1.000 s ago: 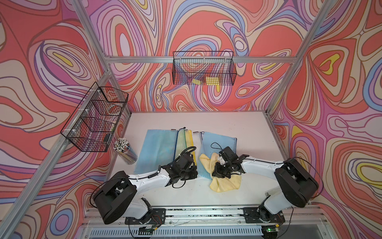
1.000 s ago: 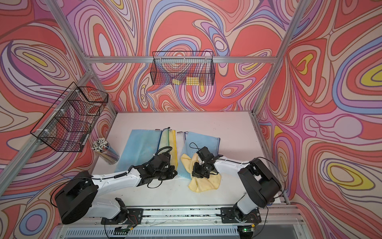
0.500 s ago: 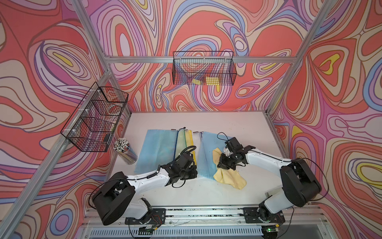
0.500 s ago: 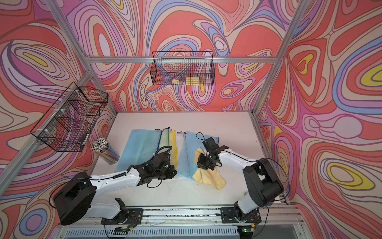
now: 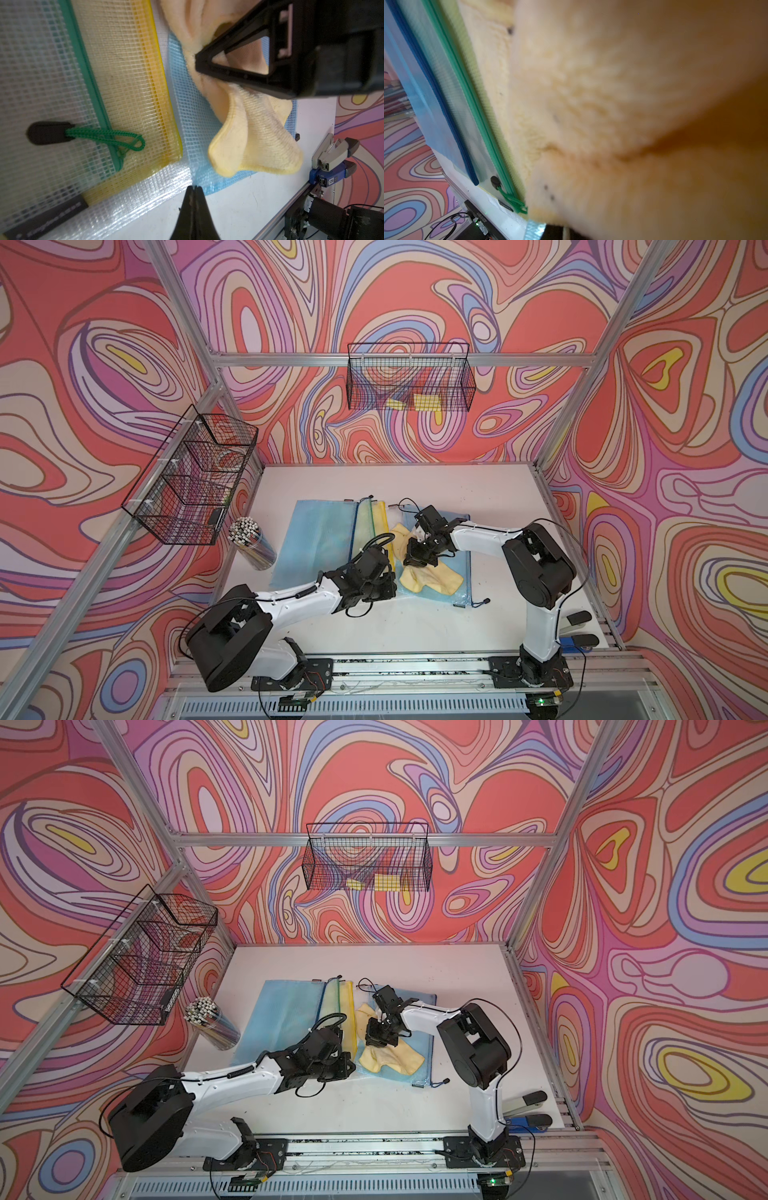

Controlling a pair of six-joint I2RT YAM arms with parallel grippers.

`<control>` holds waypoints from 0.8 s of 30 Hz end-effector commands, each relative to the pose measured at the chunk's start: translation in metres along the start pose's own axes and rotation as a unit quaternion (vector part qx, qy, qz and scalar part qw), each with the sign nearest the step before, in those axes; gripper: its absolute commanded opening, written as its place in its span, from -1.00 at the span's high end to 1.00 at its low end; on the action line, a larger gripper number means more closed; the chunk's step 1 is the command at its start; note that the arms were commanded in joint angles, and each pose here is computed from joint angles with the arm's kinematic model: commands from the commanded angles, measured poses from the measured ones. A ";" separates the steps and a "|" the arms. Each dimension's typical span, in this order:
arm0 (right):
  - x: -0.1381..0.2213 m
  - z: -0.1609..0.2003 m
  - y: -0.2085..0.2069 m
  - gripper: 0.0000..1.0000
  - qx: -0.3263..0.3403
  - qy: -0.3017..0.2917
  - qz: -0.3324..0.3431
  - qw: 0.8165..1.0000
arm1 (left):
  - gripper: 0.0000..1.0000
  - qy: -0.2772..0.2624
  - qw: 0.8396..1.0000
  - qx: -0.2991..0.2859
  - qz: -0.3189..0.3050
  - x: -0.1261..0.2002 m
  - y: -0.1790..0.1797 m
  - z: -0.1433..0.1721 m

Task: Wipe the document bag
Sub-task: Wipe the dirt from the document bag.

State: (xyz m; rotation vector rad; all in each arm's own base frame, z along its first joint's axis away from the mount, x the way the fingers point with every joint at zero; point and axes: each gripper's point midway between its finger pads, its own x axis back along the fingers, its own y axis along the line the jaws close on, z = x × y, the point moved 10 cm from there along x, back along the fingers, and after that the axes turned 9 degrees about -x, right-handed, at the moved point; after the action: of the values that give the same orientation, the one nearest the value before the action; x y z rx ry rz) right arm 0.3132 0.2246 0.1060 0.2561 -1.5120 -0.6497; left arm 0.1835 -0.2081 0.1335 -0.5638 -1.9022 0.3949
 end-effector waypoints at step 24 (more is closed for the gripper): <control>0.002 -0.034 0.009 1.00 0.009 -0.019 -0.004 1.000 | 1.00 0.017 1.000 0.006 -0.009 0.001 0.003 0.004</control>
State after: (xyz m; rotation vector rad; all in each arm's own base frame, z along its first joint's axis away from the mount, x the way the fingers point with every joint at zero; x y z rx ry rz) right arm 0.3386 0.2251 0.1198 0.3181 -1.5631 -0.6277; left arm 0.1810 -0.2062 0.1355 -0.5630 -1.8930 0.3915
